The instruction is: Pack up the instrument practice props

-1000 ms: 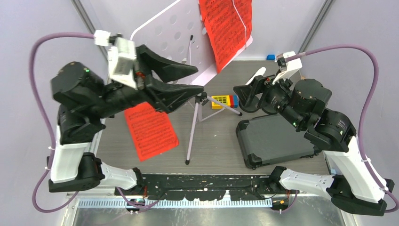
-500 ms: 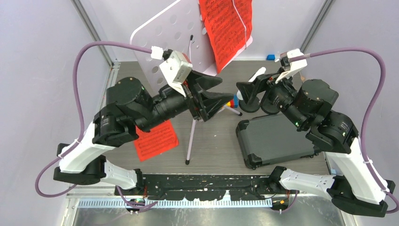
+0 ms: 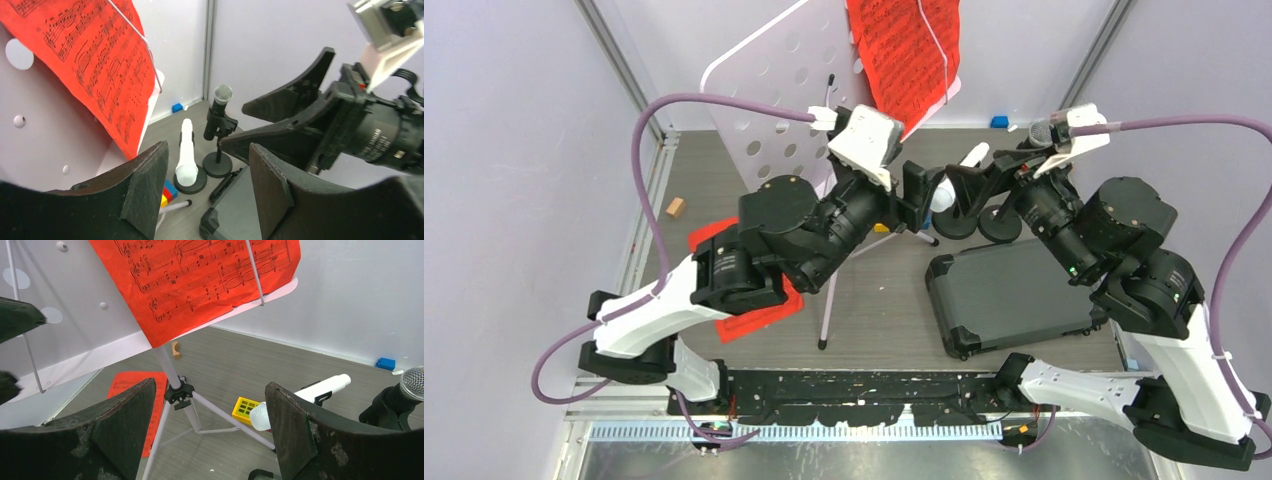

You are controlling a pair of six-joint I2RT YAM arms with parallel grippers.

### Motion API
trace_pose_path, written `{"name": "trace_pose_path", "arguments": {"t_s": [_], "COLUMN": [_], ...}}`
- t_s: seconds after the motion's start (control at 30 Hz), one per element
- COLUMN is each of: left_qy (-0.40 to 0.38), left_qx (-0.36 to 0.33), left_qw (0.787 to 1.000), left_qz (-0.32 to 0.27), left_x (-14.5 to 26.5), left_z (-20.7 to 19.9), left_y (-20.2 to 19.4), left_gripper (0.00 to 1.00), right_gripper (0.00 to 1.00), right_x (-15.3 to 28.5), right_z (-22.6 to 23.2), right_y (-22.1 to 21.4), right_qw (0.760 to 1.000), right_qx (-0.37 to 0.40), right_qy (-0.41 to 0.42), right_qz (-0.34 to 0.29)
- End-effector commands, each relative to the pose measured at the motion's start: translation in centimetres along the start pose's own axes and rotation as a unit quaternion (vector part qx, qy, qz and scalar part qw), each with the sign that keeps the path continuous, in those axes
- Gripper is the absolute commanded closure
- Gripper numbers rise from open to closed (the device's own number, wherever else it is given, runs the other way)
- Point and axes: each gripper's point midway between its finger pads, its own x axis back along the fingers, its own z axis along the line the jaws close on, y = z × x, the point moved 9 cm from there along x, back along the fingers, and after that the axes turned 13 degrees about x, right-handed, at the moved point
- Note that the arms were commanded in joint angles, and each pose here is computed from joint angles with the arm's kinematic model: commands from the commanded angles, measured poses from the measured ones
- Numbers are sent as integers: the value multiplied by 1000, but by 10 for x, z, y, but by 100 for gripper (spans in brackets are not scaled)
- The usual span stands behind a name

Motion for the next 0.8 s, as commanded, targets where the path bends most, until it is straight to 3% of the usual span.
{"name": "trace_pose_path", "arguments": {"t_s": [0.0, 0.13, 0.77], "left_qy": [38, 44, 92], "left_qx": [17, 28, 29], "left_qw": [998, 998, 995], "left_qz": [-41, -21, -37], "left_x": [-2, -12, -40], "left_z": [11, 21, 45], "left_y": [30, 27, 14], "left_gripper": [38, 37, 36], "right_gripper": [14, 14, 14], "right_x": [12, 15, 18], "right_z": [-10, -11, -12], "right_y": [16, 12, 7], "right_qw": [999, 999, 999], "right_qx": [-11, -11, -18], "right_qy": [-18, -21, -24], "right_qz": [-42, -40, -36]}}
